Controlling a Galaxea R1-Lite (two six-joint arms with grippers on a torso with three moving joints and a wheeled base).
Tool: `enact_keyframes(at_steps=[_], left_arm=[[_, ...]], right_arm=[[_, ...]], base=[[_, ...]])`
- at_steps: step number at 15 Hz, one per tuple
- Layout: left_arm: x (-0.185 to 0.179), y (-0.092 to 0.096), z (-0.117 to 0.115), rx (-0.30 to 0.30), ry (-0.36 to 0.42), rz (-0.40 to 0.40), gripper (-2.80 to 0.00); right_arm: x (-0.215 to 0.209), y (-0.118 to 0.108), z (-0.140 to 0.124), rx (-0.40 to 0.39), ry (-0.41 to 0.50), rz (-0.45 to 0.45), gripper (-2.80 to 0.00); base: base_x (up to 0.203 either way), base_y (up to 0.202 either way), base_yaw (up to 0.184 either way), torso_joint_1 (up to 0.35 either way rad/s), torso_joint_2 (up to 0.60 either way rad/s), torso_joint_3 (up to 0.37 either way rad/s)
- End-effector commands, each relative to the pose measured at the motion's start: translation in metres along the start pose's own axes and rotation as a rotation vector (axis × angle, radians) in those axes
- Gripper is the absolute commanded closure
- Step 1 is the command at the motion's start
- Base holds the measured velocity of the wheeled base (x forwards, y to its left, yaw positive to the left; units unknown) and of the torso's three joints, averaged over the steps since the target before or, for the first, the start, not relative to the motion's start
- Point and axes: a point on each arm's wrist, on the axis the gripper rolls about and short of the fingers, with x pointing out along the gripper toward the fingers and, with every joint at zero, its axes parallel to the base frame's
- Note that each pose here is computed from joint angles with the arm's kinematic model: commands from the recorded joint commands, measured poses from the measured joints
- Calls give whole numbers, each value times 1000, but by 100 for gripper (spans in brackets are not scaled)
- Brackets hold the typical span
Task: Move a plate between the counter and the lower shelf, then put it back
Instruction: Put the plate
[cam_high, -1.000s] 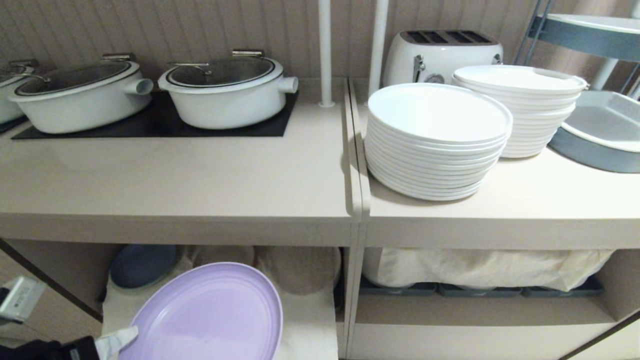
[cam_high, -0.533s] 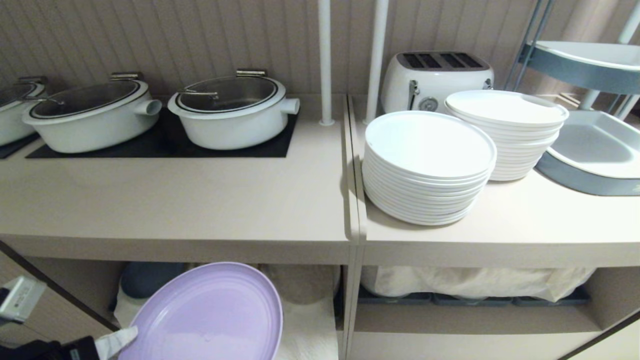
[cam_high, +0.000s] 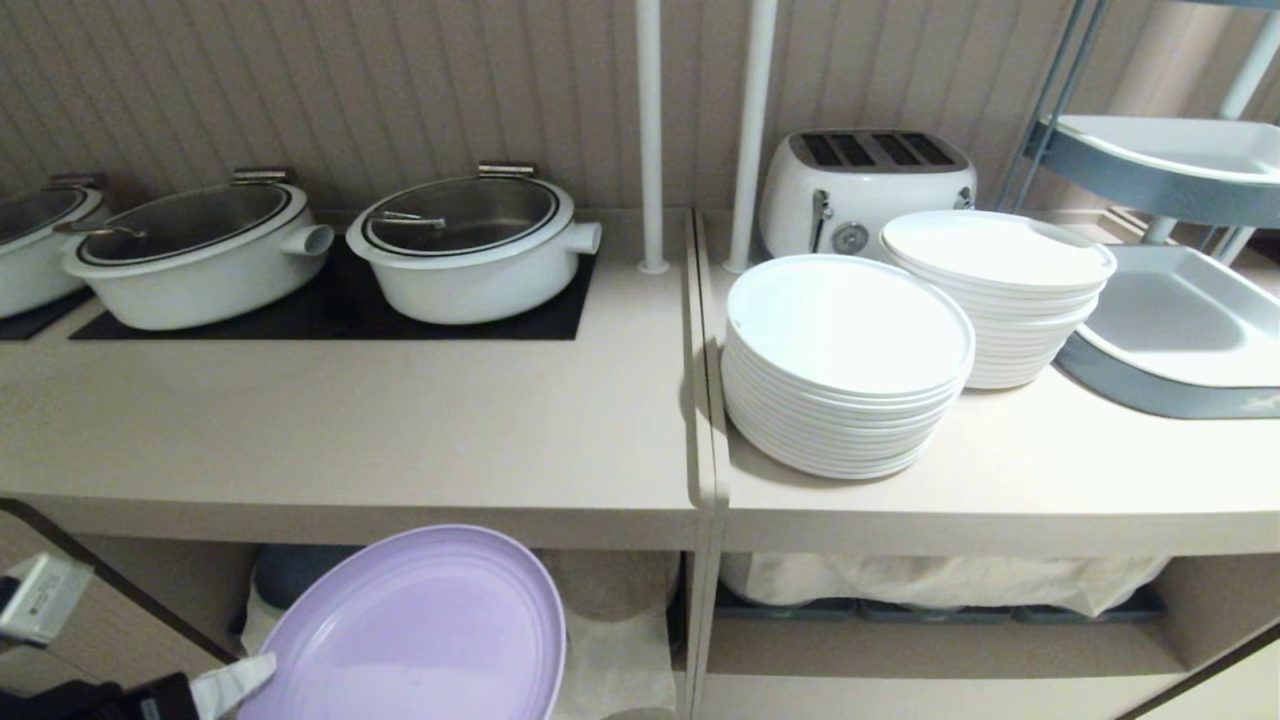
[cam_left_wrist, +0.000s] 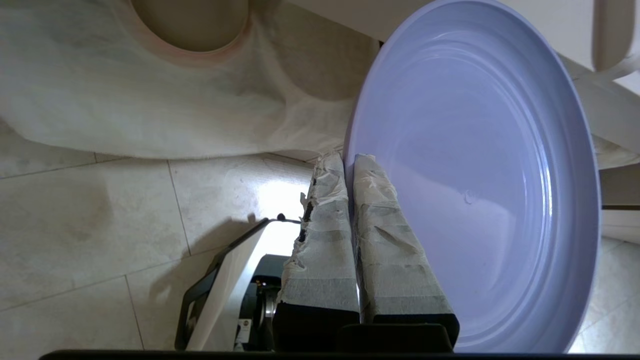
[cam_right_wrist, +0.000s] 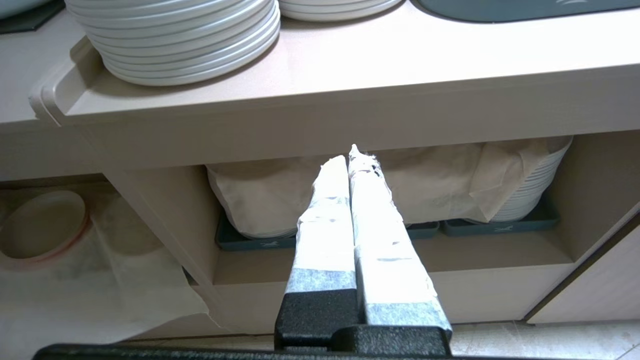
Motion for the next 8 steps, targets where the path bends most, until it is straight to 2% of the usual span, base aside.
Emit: enact_keyframes(at_steps=[1,8], left_arm=[[0,0,0,-3,0,0,0],[0,0,0,-3,-1,-1,0]], right_arm=[[0,0,0,1,0,1,0],[0,0,0,1,0,0,0]], base=[[0,0,0,159,-344,-163],[0,0,0,160,-320,-162]])
